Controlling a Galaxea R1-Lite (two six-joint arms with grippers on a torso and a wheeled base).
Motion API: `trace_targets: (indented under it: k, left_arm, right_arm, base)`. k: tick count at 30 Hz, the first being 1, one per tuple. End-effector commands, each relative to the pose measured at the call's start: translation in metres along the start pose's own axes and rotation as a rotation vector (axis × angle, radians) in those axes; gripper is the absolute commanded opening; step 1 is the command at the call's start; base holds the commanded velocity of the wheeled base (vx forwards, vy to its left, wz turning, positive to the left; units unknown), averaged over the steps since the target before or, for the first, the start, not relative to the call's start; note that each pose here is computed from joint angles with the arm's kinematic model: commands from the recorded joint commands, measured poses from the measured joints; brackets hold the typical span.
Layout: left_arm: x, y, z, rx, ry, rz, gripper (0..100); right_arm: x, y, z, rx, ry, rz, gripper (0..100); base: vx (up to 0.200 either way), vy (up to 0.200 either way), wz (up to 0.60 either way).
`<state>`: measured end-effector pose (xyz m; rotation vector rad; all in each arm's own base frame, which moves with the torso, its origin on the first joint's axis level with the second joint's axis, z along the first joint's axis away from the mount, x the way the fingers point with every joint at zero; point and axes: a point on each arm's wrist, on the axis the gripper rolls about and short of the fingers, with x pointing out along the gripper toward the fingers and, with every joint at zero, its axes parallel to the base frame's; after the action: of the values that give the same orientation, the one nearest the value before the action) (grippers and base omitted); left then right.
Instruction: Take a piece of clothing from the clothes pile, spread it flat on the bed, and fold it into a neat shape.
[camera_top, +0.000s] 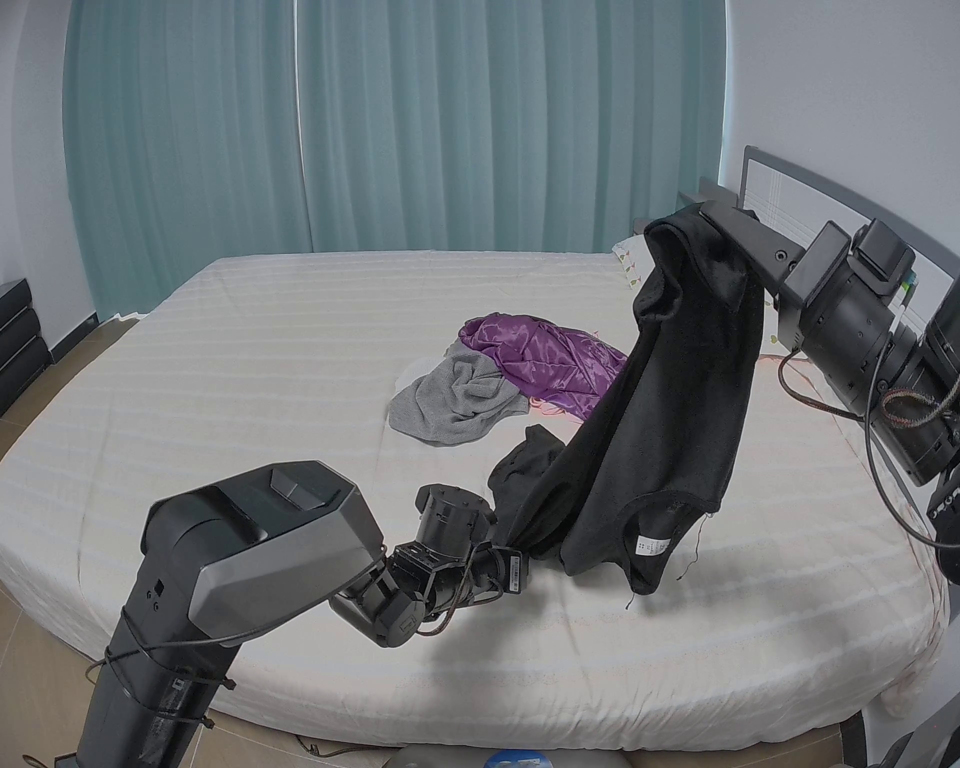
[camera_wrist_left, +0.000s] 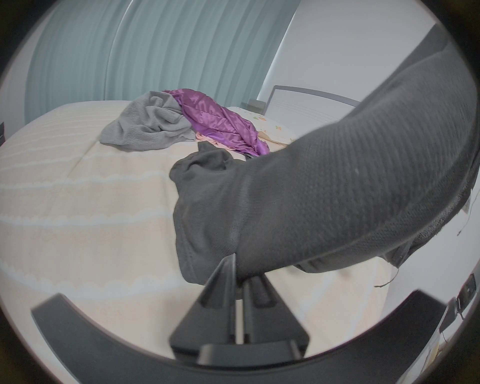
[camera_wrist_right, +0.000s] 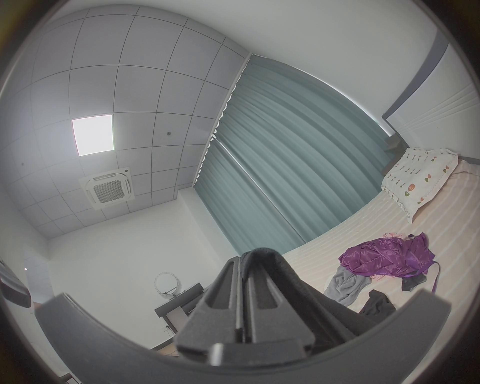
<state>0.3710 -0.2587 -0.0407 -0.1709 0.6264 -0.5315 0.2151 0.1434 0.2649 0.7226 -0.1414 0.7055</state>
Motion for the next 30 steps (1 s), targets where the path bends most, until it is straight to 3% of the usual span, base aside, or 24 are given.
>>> trace_targets:
  k: [1,5,11,13,19,23,26,30]
  left_arm:
    - [-0.004,0.011,0.009,-0.031,-0.028,0.042,0]
    - [-0.026,0.018,0.031,-0.1,-0.081,0.081,0]
    - [-0.072,0.024,0.054,-0.128,-0.124,0.109,0]
    - [-0.103,0.026,0.069,-0.159,-0.176,0.138,0]
    - [-0.159,0.017,0.095,-0.283,-0.345,0.218,0]
    - [-0.187,0.01,0.105,-0.323,-0.421,0.198,0]
    - [-0.213,0.01,0.114,-0.334,-0.483,0.198,0]
    - [-0.228,0.011,0.122,-0.342,-0.53,0.199,0]
  right_arm:
    - [0.002,-0.012,-0.001,-0.01,0.003,-0.036,0]
    - [0.004,-0.03,-0.001,-0.025,0.002,-0.094,0]
    - [0.013,-0.066,-0.005,-0.044,-0.002,-0.205,0]
    - [0.017,-0.089,-0.013,-0.052,0.014,-0.27,0]
    - [0.023,-0.113,-0.02,-0.068,-0.06,-0.347,0]
    - [0.029,-0.11,-0.014,-0.083,-0.154,-0.352,0]
    - [0.036,-0.095,0.006,-0.139,-0.253,-0.334,0]
    - [0.033,-0.085,0.012,-0.172,-0.248,-0.308,0]
  base:
    - [0.0,0.0,0.0]
    - [0.0,0.0,0.0]
    - [0.0,0.0,0.0]
    - [0.0,0.0,0.0]
    - [0.0,0.0,0.0]
    - [0.0,0.0,0.0]
    - [0.0,0.0,0.0]
    - [0.0,0.0,0.0]
